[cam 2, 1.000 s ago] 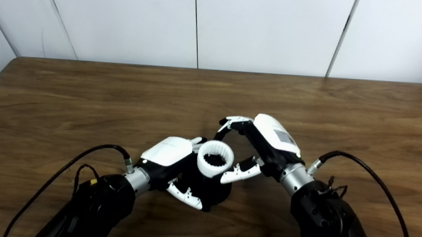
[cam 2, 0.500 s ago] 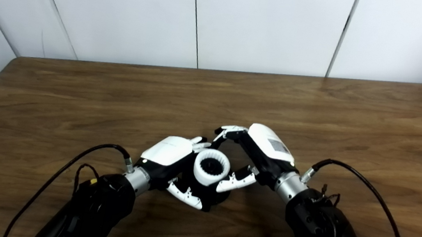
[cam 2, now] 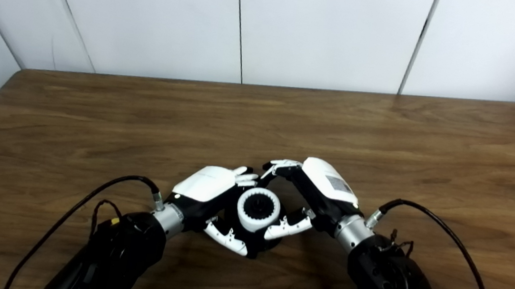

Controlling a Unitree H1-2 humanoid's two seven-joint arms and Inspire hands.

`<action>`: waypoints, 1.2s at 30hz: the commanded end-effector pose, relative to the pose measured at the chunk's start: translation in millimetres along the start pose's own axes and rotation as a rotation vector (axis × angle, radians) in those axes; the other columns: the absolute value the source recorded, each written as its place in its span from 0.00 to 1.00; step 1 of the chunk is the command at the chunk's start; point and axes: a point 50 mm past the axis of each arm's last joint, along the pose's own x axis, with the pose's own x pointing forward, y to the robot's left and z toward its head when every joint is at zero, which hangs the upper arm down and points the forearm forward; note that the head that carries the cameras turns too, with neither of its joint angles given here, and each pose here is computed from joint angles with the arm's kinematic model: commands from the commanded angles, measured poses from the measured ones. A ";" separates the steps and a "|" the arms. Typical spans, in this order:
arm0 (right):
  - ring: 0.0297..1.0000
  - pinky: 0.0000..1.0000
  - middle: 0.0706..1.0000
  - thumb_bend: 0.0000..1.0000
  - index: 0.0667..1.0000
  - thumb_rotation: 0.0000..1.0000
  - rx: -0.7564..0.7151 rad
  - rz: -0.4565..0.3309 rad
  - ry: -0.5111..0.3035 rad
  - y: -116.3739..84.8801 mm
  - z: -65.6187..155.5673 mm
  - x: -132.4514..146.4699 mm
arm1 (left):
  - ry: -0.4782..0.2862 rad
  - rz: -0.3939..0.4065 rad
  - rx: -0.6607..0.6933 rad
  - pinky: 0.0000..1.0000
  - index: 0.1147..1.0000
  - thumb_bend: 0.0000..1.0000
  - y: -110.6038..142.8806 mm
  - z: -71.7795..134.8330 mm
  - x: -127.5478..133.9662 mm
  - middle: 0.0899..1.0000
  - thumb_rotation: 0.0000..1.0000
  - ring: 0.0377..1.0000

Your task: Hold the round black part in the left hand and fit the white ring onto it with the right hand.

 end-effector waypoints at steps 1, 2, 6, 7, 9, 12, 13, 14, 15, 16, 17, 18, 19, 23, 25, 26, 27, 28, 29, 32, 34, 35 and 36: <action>0.87 0.76 0.82 0.87 0.57 0.24 -0.031 -0.039 -0.078 -13.5 13.9 4.3 | 0.036 -0.057 -0.014 0.92 0.82 0.95 -6.9 -5.4 1.5 0.94 0.45 1.00; 0.87 0.76 0.82 0.87 0.57 0.25 -0.030 -0.038 -0.078 -14.3 13.8 4.4 | 0.035 -0.057 -0.017 0.93 0.82 0.95 -6.7 -4.9 1.5 0.95 0.45 1.00; 0.87 0.76 0.81 0.87 0.57 0.24 -0.028 -0.037 -0.069 -14.0 11.5 4.0 | 0.036 -0.054 -0.022 0.93 0.82 0.96 -6.6 -4.4 1.2 0.94 0.45 1.00; 0.87 0.77 0.81 0.87 0.57 0.24 -0.024 -0.035 -0.065 -12.7 9.9 3.5 | 0.037 -0.053 -0.022 0.93 0.82 0.96 -6.7 -4.3 0.6 0.94 0.45 1.00; 0.87 0.77 0.81 0.87 0.58 0.24 -0.013 -0.031 -0.058 -9.8 6.9 2.9 | 0.037 -0.053 -0.025 0.93 0.82 0.96 -6.9 -4.7 -0.3 0.94 0.44 1.00; 0.87 0.77 0.81 0.88 0.60 0.24 0.008 -0.013 -0.037 -3.8 1.8 2.0 | 0.041 -0.056 -0.032 0.92 0.81 0.95 -6.8 -5.6 -1.4 0.95 0.44 1.00; 0.87 0.77 0.82 0.89 0.62 0.24 0.014 -0.004 -0.031 -1.7 0.3 1.4 | 0.043 -0.056 -0.032 0.91 0.81 0.95 -6.7 -5.8 -1.6 0.95 0.44 1.00; 0.88 0.78 0.82 0.90 0.65 0.25 0.017 0.002 -0.027 -0.5 -0.6 1.1 | 0.044 -0.056 -0.032 0.91 0.81 0.96 -6.7 -5.9 -1.6 0.95 0.44 1.00; 0.88 0.78 0.82 0.91 0.66 0.26 0.022 0.010 -0.024 1.1 -2.0 0.6 | 0.044 -0.055 -0.032 0.91 0.81 0.96 -6.8 -6.1 -1.7 0.95 0.44 1.00; 0.88 0.78 0.83 0.92 0.68 0.27 0.027 0.016 -0.022 2.4 -3.1 -0.1 | 0.044 -0.056 -0.032 0.91 0.81 0.96 -6.8 -6.1 -1.8 0.95 0.43 1.00; 0.88 0.77 0.83 0.94 0.70 0.29 0.030 0.021 -0.020 3.2 -3.8 -0.6 | 0.045 -0.056 -0.032 0.91 0.81 0.96 -6.9 -6.1 -2.0 0.95 0.43 1.00; 0.88 0.77 0.84 0.95 0.71 0.30 0.034 0.028 -0.016 4.3 -4.7 -1.3 | 0.045 -0.057 -0.032 0.92 0.81 0.95 -6.8 -6.1 -2.2 0.95 0.43 1.00; 0.88 0.78 0.84 0.96 0.73 0.31 0.041 0.037 -0.010 5.2 -5.3 -2.1 | 0.045 -0.057 -0.034 0.92 0.81 0.95 -6.7 -6.2 -2.3 0.95 0.43 1.00; 0.90 0.80 0.88 1.00 0.81 0.36 0.061 0.047 -0.005 6.5 -6.9 -3.8 | 0.045 -0.055 -0.038 0.91 0.82 0.95 -6.8 -7.2 -1.9 0.95 0.42 1.00; 0.91 0.81 0.89 1.00 0.85 0.38 0.076 0.044 -0.005 5.6 -6.5 -3.9 | 0.046 -0.055 -0.037 0.91 0.82 0.95 -6.9 -7.4 -1.6 0.95 0.43 1.00; 0.91 0.82 0.90 1.00 0.86 0.39 0.081 0.042 -0.007 5.0 -6.1 -4.0 | 0.046 -0.054 -0.036 0.91 0.81 0.95 -6.9 -7.2 -1.5 0.95 0.43 1.00; 0.92 0.82 0.91 1.00 0.88 0.40 0.088 0.040 -0.007 4.3 -5.5 -3.9 | 0.045 -0.054 -0.035 0.91 0.81 0.95 -6.9 -7.2 -1.3 0.95 0.43 1.00; 0.92 0.83 0.91 1.00 0.89 0.41 0.094 0.039 -0.008 3.7 -5.1 -3.8 | 0.046 -0.055 -0.034 0.92 0.81 0.95 -7.0 -7.2 -1.2 0.95 0.43 1.00; 0.93 0.83 0.92 1.00 0.91 0.41 0.101 0.038 -0.008 3.1 -4.7 -3.7 | 0.046 -0.056 -0.033 0.92 0.81 0.95 -7.0 -7.3 -1.2 0.95 0.44 1.00; 0.95 0.86 0.96 1.00 0.95 0.44 0.130 0.032 -0.008 0.3 -3.9 -3.1 | 0.045 -0.056 -0.032 0.92 0.82 0.95 -7.2 -7.5 -1.0 0.95 0.44 1.00; 0.97 0.88 0.97 1.00 0.98 0.46 0.159 0.026 -0.013 -1.8 -4.0 -3.0 | 0.046 -0.056 -0.032 0.92 0.82 0.95 -7.5 -7.6 -0.9 0.95 0.44 1.00; 0.98 0.91 0.99 1.00 0.99 0.46 0.179 0.024 -0.019 -3.0 -4.4 -3.1 | 0.047 -0.056 -0.033 0.92 0.81 0.95 -7.7 -7.6 -0.8 0.95 0.44 1.00; 0.99 0.93 0.99 1.00 1.00 0.47 0.195 0.021 -0.028 -4.0 -5.0 -3.1 | 0.049 -0.057 -0.033 0.91 0.81 0.95 -7.9 -7.5 -0.7 0.95 0.44 1.00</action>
